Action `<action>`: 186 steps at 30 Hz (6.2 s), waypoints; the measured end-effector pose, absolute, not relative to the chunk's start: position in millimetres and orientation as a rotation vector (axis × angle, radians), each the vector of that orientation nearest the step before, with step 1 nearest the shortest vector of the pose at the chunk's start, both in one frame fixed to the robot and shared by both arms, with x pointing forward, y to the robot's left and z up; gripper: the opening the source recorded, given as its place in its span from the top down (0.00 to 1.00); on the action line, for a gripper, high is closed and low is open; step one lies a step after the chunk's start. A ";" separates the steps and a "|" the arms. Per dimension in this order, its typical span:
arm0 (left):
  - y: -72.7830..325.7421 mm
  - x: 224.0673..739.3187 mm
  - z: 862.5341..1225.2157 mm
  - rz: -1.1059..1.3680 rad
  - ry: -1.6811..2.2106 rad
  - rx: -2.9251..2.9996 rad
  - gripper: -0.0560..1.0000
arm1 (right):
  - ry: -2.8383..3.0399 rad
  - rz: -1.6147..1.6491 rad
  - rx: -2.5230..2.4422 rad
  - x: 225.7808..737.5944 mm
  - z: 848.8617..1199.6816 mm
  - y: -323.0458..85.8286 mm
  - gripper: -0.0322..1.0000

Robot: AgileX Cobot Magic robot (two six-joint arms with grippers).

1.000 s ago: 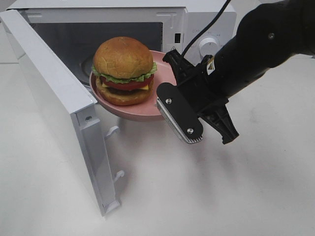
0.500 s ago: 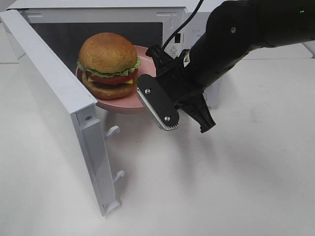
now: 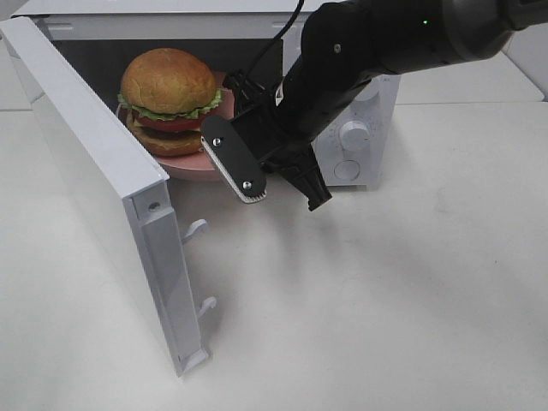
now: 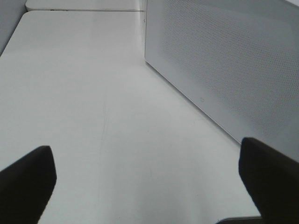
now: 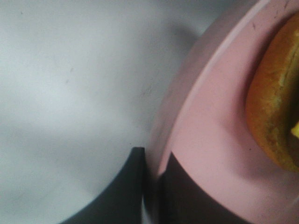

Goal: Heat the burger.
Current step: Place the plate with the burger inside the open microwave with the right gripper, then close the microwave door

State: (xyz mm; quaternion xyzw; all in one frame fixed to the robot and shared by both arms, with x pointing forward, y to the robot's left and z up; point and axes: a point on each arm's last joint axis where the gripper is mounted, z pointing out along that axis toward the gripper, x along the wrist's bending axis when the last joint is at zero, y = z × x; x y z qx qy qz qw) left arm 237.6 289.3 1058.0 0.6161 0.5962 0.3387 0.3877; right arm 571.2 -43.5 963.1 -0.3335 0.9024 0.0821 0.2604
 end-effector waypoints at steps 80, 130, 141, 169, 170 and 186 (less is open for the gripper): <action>289.3 237.6 1058.0 0.862 1.517 1.567 0.01 | 2.465 0.218 -0.582 633.8 931.3 -12.7 0.23; 289.3 237.6 1058.0 0.862 1.517 1.567 0.01 | 2.578 0.432 0.328 446.3 1002.4 -156.4 0.22; 289.3 237.6 1058.0 0.862 1.517 1.567 0.01 | 2.524 0.406 1.040 412.0 1023.4 -188.5 0.22; 289.3 237.6 1058.0 0.862 1.517 1.567 0.01 | 2.399 0.489 1.269 318.7 1080.0 -260.1 0.22; 289.3 237.6 1058.0 0.862 1.517 1.567 0.01 | 2.399 0.489 1.269 318.7 1080.0 -260.1 0.22; 289.3 237.6 1058.0 0.862 1.517 1.567 0.01 | 2.064 0.528 1.584 266.9 1049.7 -306.3 0.22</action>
